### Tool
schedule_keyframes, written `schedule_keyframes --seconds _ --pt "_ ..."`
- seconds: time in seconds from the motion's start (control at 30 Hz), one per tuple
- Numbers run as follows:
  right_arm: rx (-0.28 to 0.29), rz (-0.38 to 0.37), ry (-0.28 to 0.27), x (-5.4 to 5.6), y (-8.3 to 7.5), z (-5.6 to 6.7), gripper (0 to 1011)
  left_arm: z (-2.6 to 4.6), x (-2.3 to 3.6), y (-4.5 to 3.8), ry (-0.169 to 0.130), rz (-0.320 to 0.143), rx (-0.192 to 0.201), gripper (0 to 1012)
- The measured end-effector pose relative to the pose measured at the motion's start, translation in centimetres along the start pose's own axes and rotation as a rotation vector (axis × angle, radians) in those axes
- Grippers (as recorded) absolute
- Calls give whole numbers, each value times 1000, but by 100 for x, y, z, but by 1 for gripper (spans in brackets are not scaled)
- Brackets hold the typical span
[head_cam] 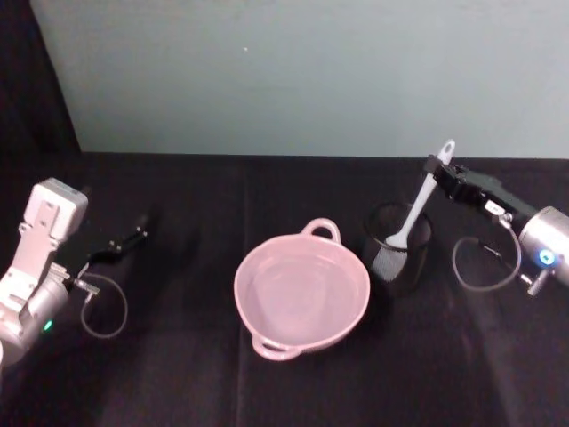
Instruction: Use the one hand to pick up the spoon and stir the clear water in the bowl.
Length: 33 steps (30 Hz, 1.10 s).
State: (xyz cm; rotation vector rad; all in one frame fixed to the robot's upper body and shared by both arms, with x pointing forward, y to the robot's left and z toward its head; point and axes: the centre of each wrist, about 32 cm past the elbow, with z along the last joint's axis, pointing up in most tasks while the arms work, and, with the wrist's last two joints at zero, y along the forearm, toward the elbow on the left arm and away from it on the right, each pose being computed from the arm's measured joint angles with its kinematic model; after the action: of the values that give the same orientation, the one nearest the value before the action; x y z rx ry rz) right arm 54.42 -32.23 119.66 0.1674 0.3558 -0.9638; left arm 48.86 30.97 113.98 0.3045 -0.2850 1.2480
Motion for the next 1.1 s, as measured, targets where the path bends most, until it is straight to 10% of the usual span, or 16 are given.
schedule_keyframes --seconds 0.57,1.1 --pt "29 46 -330 -424 -39 624 117 0 0 0 0 0 0 1005" --pt "64 145 -390 -678 92 1095 117 0 0 0 0 0 0 1005"
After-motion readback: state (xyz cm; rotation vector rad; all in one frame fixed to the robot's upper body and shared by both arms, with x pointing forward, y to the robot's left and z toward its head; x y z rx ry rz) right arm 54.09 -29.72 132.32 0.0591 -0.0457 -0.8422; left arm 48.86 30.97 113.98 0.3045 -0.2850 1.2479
